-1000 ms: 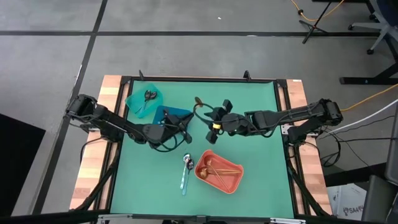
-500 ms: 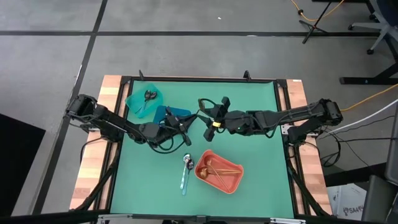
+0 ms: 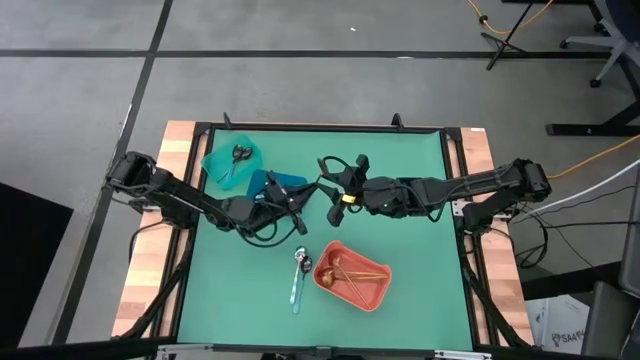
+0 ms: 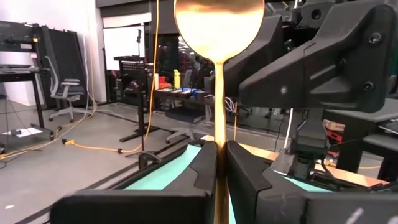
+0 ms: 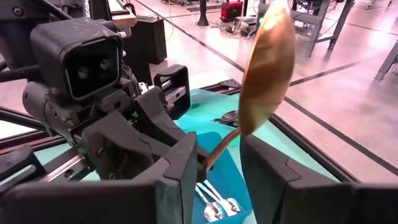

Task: Sort silverware by color (type)
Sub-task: Put the yellow spoon into the orange bin

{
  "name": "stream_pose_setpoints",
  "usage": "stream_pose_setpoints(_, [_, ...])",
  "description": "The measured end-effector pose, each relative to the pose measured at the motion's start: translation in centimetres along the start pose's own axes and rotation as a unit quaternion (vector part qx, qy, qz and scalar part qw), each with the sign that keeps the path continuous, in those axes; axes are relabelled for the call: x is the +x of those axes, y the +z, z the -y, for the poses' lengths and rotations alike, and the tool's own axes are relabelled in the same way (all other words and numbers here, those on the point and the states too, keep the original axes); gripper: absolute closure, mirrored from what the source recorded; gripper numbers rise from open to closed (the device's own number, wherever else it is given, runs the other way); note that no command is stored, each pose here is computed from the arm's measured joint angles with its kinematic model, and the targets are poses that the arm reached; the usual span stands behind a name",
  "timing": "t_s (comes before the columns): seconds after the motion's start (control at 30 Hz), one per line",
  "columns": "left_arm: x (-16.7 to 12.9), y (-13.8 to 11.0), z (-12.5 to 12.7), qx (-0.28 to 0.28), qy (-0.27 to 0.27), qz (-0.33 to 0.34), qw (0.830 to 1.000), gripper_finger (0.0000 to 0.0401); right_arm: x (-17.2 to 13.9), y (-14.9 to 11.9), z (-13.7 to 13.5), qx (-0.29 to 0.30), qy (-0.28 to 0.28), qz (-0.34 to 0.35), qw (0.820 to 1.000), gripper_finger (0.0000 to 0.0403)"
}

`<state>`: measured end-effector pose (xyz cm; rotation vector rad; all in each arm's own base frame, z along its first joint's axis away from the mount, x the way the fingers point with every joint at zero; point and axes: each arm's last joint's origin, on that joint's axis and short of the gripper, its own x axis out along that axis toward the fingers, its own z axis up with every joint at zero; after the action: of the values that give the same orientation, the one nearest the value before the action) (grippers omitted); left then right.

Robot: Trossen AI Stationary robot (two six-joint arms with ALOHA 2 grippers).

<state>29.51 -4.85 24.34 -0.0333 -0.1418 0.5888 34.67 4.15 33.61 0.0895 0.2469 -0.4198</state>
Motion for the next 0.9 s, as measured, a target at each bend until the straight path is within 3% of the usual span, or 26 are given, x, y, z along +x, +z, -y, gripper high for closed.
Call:
stream_pose_setpoints(0.43, [-0.01,0.14,-0.09,-0.006,0.016,0.005,1.0,0.0385,0.0,-0.01,0.0,0.02,0.001,-0.001,1.0,0.029])
stream_pose_setpoints(0.9, [-0.03,0.44,0.23,-0.017,-0.042,0.02,0.999,0.0385,0.0,0.0,0.0,0.018,0.001,0.0,1.0,0.029])
